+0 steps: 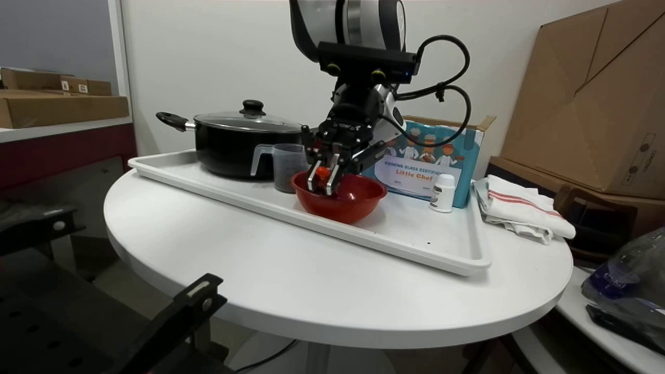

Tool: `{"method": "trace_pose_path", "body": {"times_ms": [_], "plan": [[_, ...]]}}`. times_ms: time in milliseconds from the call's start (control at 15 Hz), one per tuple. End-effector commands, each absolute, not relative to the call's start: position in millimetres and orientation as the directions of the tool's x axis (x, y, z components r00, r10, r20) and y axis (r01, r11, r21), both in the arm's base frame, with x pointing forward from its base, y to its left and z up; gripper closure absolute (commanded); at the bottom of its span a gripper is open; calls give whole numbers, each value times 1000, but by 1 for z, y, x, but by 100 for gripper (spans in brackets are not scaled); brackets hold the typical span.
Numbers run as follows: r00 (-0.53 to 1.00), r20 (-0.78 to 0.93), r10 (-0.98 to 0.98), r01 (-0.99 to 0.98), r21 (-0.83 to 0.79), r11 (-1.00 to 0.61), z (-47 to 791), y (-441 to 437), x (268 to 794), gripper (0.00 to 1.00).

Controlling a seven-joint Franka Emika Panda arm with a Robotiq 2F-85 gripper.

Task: Use the spoon to scoop some beans from the red bowl to the clear jar

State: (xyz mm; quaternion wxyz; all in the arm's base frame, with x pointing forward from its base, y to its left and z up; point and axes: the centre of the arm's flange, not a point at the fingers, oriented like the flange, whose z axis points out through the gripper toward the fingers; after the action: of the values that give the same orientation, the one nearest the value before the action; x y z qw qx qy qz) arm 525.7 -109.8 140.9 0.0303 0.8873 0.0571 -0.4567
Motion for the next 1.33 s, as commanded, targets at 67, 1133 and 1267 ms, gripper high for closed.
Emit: {"method": "trace_pose_path", "body": {"times_ms": [67, 1133, 1267], "plan": [[573, -817, 65, 154, 29, -988, 138, -100, 531, 50], [836, -524, 163, 202, 18, -979, 234, -65, 478, 0], [873, -457, 168, 200, 22, -980, 245, -65, 458, 0]]}}
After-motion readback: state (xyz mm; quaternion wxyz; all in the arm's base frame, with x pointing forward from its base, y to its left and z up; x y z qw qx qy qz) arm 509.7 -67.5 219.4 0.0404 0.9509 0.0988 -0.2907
